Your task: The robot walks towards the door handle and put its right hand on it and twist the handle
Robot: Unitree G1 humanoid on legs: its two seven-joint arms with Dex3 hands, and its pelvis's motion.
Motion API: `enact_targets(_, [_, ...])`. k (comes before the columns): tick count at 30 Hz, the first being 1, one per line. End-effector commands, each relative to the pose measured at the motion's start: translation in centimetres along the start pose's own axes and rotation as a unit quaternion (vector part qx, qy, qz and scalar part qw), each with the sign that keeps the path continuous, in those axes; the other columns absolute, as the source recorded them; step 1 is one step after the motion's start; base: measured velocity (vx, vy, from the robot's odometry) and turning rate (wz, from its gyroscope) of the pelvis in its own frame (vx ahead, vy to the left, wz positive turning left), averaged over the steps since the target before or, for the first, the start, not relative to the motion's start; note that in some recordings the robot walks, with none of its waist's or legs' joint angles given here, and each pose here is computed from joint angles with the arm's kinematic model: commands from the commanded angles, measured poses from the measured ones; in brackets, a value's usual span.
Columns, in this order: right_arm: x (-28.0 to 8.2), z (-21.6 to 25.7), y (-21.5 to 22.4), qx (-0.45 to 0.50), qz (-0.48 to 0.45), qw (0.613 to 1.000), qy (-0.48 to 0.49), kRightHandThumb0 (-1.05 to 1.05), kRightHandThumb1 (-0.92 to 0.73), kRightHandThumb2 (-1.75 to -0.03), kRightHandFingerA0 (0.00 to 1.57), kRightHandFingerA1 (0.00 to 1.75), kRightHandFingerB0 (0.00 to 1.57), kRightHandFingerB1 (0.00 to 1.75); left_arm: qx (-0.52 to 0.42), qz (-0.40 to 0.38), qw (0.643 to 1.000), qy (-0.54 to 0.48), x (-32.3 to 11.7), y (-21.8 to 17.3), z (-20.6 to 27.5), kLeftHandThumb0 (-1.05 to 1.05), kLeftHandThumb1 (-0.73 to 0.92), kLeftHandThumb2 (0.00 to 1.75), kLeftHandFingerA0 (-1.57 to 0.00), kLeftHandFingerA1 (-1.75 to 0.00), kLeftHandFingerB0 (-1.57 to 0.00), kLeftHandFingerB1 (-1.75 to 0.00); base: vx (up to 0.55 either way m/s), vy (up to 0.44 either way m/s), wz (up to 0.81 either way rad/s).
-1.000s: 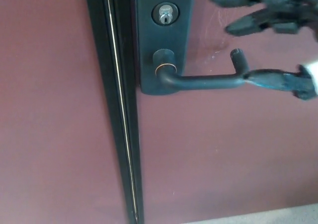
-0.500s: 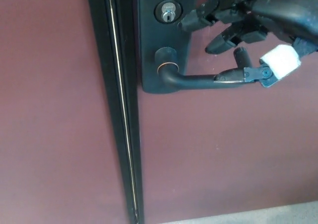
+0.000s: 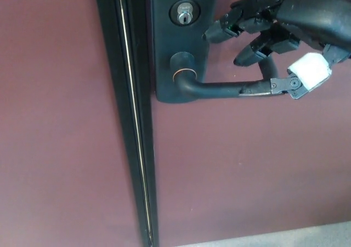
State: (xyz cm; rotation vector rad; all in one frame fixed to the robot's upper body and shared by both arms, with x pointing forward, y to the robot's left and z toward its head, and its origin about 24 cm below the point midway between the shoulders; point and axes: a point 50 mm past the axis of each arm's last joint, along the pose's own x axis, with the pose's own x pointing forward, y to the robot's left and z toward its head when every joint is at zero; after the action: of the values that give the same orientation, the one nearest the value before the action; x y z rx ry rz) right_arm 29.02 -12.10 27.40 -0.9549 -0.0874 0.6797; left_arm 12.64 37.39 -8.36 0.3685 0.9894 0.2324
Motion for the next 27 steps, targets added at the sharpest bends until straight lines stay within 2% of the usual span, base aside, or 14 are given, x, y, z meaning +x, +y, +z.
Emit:
enact_targets(1, [0.0, 0.1, 0.0, -0.021, 0.011, 1.0, 0.018, -0.54, -0.54, -0.57, 0.42, 0.39, 0.33, 0.33, 0.003, 0.004, 1.0, 0.006, -0.1, 0.2, -0.2, -0.13, 0.66, 0.59, -0.65, -0.47, -0.48, -0.4, 0.0, 0.0, 0.0])
enact_targets(18, [1.9, -0.3, 1.3, -0.045, 0.051, 0.996, 0.05, -0.52, -0.54, -0.57, 0.42, 0.39, 0.32, 0.33, 0.007, 0.004, 1.0, 0.004, -0.1, 0.3, -0.1, -0.14, 0.66, 0.59, -0.65, -0.47, -0.49, -0.4, 0.0, 0.0, 0.0])
enact_targets(19, [2.8, -0.4, 2.0, -0.058, 0.067, 0.994, 0.058, -0.58, -0.45, -0.73, 0.37, 0.48, 0.28, 0.42, 0.007, 0.004, 1.0, 0.005, -0.1, 0.3, -0.2, -0.14, 0.66, 0.59, -0.64, -0.47, -0.48, -0.4, 0.0, 0.0, 0.0])
enact_targets(27, [4.7, -0.2, 2.3, -0.107, 0.091, 0.987, 0.082, -0.59, -0.45, -0.74, 0.37, 0.48, 0.28, 0.42, 0.001, 0.006, 1.0, 0.003, -0.1, 0.4, 0.0, -0.14, 0.66, 0.59, -0.64, -0.47, -0.48, -0.4, 0.0, 0.0, 0.0])
